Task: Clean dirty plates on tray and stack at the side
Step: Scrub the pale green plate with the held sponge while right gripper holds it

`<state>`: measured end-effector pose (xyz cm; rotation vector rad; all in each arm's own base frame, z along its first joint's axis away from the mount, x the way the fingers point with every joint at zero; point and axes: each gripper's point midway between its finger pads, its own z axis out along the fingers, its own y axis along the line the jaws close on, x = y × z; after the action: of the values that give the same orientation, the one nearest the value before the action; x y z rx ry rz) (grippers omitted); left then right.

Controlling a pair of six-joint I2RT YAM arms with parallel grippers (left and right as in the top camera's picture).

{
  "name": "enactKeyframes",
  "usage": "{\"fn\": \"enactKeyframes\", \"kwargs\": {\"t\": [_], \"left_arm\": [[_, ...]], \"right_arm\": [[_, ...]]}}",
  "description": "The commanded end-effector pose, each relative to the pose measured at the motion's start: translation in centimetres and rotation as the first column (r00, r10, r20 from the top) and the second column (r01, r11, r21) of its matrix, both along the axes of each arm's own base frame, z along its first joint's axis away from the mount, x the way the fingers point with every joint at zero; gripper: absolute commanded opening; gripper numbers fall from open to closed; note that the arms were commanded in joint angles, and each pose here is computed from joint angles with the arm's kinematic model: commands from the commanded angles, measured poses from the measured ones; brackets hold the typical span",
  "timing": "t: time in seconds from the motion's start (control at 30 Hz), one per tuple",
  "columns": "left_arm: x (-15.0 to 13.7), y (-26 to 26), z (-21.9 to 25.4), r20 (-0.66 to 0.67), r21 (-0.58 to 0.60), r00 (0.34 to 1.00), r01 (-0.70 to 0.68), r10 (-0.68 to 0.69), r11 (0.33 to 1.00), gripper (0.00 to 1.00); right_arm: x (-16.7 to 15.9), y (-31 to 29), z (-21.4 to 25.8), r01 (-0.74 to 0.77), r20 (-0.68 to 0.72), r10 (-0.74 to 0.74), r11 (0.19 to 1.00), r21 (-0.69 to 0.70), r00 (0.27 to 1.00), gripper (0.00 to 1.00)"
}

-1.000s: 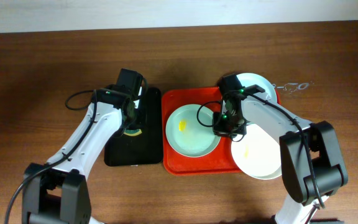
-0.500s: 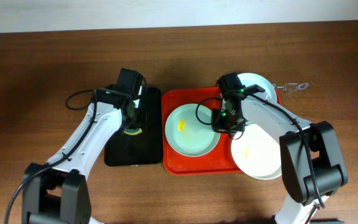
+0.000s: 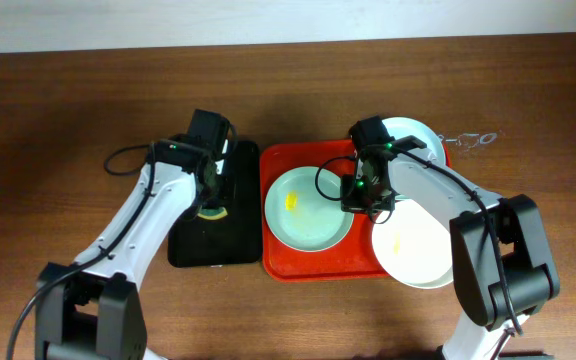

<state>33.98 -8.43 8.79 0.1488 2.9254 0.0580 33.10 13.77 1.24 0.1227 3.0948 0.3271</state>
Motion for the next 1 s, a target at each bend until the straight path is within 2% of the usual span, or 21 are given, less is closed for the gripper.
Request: {"fn": "enactKeyframes", "kwargs": {"t": [0.0,0.13,0.23,0.43,0.57,0.67,0.83,0.97], "left_arm": [[2.0,-0.5,4.2,0.091,-0.008,0.996,0.011,-0.011,1.000,0.00],[3.1,-0.8,6.0,0.137,-0.018,0.991,0.005,-0.002,1.000,0.00],[2.8,-2.0,5.8,0.114,-0.098,0.993,-0.010,0.021,0.995,0.00],[3.3,-3.4,6.1,0.138,-0.139,0.990,-0.001,0.021,0.990,0.00],[3.3,-6.2,6.5,0.139,-0.244,0.990,0.013,0.022,0.970,0.00],[3.1,-8.3,6.8,0.160,-0.265,0.987,0.049,-0.006,0.963,0.00],[2.7,-13.0,7.0,0.202,-0.306,0.978,0.122,-0.061,0.944,0.00],[2.7,-15.6,6.1,0.170,-0.347,0.982,0.135,-0.079,0.928,0.00]], "right_arm": [[0.5,-0.3,0.0,0.009,0.004,-0.009,1.000,-0.019,1.000,0.04],[0.5,-0.3,0.0,0.009,0.004,-0.009,1.000,-0.019,1.000,0.04],[0.5,-0.3,0.0,0.009,0.004,-0.009,1.000,-0.019,1.000,0.04],[0.4,-0.3,0.0,0.010,0.000,-0.010,1.000,-0.019,1.000,0.04],[0.1,-0.2,0.0,0.012,-0.015,-0.012,1.000,-0.007,1.000,0.04],[-1.0,0.3,0.1,0.009,-0.063,-0.008,1.000,0.027,0.998,0.04],[-1.0,0.4,0.1,0.009,-0.062,-0.007,0.999,0.030,0.998,0.04],[-0.8,0.4,0.1,0.009,-0.056,-0.007,0.999,0.032,0.998,0.04]]}}
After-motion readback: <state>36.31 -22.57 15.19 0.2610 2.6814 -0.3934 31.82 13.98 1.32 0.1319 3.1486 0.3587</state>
